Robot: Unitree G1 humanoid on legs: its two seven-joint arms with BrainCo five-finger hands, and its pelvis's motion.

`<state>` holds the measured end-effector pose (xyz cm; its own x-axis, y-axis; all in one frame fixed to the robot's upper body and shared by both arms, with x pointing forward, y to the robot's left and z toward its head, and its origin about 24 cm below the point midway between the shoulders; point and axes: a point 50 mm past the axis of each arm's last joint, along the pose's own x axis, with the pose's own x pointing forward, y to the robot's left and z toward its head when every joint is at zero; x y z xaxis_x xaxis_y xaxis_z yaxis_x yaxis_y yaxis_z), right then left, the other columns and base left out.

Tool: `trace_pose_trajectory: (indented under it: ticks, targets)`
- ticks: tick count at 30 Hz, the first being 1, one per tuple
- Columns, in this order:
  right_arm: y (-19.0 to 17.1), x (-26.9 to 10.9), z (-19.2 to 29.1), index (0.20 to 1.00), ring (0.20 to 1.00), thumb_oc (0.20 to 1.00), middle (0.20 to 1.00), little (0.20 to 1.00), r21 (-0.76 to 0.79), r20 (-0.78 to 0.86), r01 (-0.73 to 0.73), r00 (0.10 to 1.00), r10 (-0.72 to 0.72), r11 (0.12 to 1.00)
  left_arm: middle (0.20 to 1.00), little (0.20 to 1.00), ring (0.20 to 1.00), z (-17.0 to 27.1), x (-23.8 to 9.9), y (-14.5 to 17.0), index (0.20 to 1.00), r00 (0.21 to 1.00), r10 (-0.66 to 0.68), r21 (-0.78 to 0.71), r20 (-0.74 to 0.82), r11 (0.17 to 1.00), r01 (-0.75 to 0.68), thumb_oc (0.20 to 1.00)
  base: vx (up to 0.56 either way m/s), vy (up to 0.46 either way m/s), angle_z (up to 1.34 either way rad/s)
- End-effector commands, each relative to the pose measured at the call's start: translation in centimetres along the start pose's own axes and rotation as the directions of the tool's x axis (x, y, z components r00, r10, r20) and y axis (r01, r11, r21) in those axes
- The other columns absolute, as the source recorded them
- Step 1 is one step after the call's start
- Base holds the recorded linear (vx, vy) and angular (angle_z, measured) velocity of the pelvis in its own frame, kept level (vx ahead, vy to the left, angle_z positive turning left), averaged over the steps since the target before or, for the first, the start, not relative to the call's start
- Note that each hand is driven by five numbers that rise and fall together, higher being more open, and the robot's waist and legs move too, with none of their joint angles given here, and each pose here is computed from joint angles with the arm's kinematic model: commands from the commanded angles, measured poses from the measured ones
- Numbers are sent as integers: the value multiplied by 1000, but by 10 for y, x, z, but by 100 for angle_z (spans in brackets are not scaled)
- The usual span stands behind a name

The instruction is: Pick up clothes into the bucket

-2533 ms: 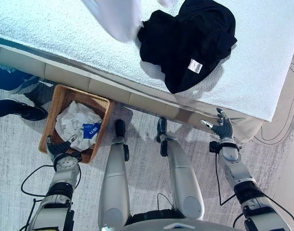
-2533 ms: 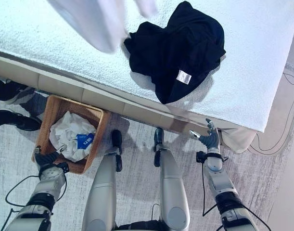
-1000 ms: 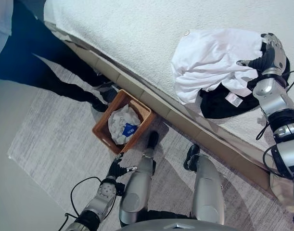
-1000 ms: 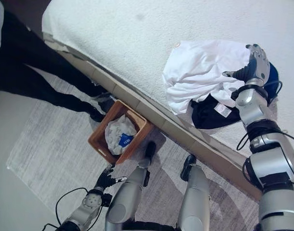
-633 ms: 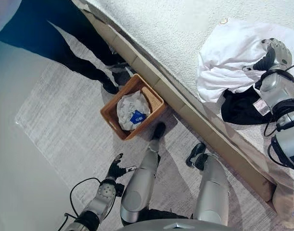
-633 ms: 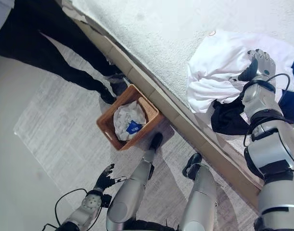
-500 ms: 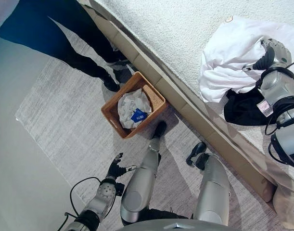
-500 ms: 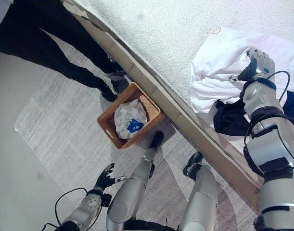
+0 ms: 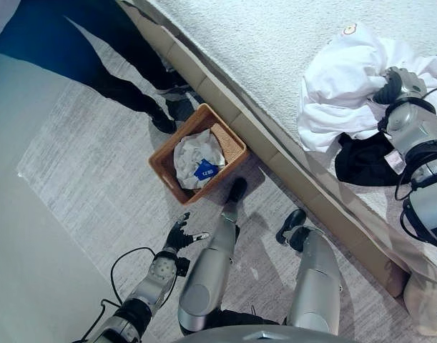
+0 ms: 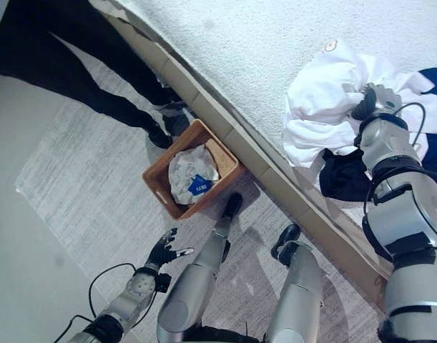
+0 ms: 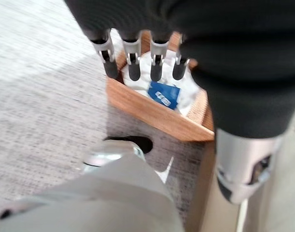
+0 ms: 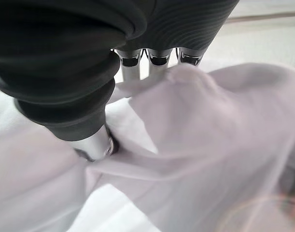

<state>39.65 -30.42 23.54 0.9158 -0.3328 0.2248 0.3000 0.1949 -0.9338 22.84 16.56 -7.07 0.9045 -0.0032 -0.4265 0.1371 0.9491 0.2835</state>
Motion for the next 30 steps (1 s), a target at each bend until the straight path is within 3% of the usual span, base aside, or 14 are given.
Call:
trace_pose_trajectory:
  ticks: [1, 2, 3, 10, 15, 25, 29, 30]
  targets:
    - [-40, 7, 15, 200, 200, 200, 200, 200, 67, 61, 148, 986, -152, 987, 1000, 1000, 1000, -10, -6, 24, 1000, 998, 66, 16, -16, 998, -66, 1000, -20, 217, -46]
    - [-68, 5, 47, 200, 200, 200, 200, 200, 176, 179, 248, 944, -279, 953, 1000, 1000, 1000, 10, -2, 33, 1000, 995, 68, 54, 77, 996, -72, 1000, -9, 270, -61]
    - [-72, 4, 55, 200, 200, 200, 200, 200, 194, 212, 258, 931, -297, 947, 1000, 1000, 1000, 16, -1, 35, 1000, 992, 69, 62, 105, 995, -76, 1000, -8, 270, -87]
    - [-71, -11, 76, 200, 200, 200, 200, 200, 268, 345, 252, 876, -337, 930, 1000, 1000, 1000, 65, 3, 52, 1000, 950, 67, 110, 304, 988, -105, 1000, 97, 99, -74]
    - [-70, -21, 73, 200, 200, 200, 200, 200, 306, 384, 230, 858, -341, 924, 1000, 1000, 1000, 111, -2, 65, 1000, 877, 102, 34, 470, 990, -134, 1000, 113, 21, -22]
    - [-56, -49, 99, 200, 200, 200, 200, 200, 408, 552, 30, 788, -273, 913, 1000, 1000, 1000, 179, -10, 57, 1000, 741, 58, -24, 668, 998, -56, 1000, 108, -8, -54]
    - [-44, -68, 113, 200, 200, 200, 200, 200, 464, 653, -197, 735, -183, 864, 1000, 1000, 1000, 209, -8, 42, 1000, 692, -12, 7, 722, 1000, 10, 1000, 80, -17, -12]
    - [-45, -68, 113, 200, 200, 200, 200, 200, 464, 653, -196, 735, -183, 864, 1000, 1000, 1000, 209, -8, 41, 1000, 692, -13, 7, 722, 1000, 11, 1000, 89, -30, 3]
